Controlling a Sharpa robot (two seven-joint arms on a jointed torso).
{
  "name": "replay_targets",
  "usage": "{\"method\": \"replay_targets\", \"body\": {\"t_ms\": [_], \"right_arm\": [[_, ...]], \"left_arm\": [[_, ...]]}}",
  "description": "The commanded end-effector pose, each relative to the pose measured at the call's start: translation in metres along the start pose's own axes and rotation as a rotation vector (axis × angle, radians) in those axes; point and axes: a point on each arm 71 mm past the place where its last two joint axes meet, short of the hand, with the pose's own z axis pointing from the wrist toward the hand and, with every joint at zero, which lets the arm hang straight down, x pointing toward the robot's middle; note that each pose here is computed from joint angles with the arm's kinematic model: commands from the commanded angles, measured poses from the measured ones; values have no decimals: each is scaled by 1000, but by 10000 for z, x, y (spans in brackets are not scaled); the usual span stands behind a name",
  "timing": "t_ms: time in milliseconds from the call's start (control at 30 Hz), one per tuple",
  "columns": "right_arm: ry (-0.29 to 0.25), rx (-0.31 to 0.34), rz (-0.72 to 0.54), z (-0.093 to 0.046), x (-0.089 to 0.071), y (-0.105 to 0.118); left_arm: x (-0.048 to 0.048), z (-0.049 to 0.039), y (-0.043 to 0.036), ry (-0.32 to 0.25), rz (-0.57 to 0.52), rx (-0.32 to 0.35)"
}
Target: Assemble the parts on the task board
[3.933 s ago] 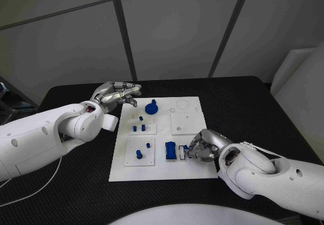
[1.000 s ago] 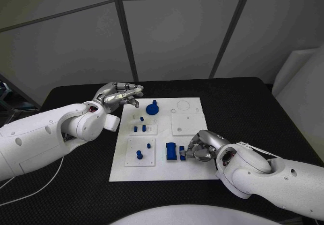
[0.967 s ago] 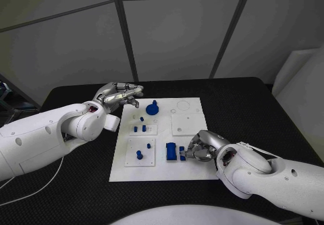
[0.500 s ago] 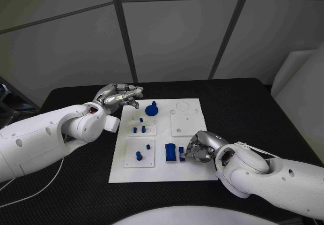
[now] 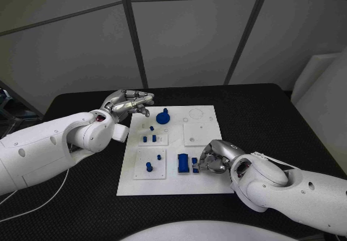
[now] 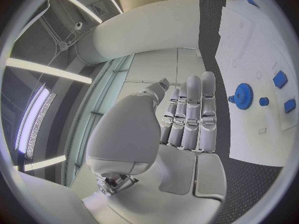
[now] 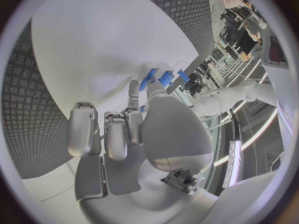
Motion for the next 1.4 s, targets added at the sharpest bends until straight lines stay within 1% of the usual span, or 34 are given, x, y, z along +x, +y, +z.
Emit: {"method": "replay_targets", "body": {"t_ms": [33,167,267,333,367,433,533,633,733,867,967,1033,1200,1300,1400], "right_arm": [[-29,-76,39,-23,-32,48],[-55,-150,110,-55,-75,67],[-75,-216,215,-78,-125,47],[-83,-237,256,-73,-156,33],[-87,-249,305,-44,-204,6],[-74,-244,405,36,-274,-62],[-53,-216,582,191,-379,-203],[-67,-190,721,372,-505,-362],[-103,-185,821,584,-652,-503],[-158,-206,882,854,-838,-629],[-195,-226,908,1016,-967,-686],[-212,-236,919,1096,-1027,-708],[-249,-246,947,1255,-1108,-762],[-260,-245,955,1306,-1123,-788],[-264,-248,954,1330,-1129,-795]], "left_arm": [[5,-4,-3,10,-4,-1],[-2,-9,-1,7,-3,0],[-8,-12,2,4,-3,2],[-14,-16,6,0,-2,4],[-18,-17,10,-3,-2,6],[-34,-20,26,-12,-1,6],[-54,0,50,-36,-4,5],[-65,48,73,-61,-12,8],[-86,119,105,-103,-54,9],[-132,218,136,-161,-104,34],[-176,284,149,-194,-112,63],[-215,312,155,-223,-97,76],[-319,366,169,-305,-49,99],[-331,400,178,-325,-42,106],[-329,427,184,-333,-40,111]]}}
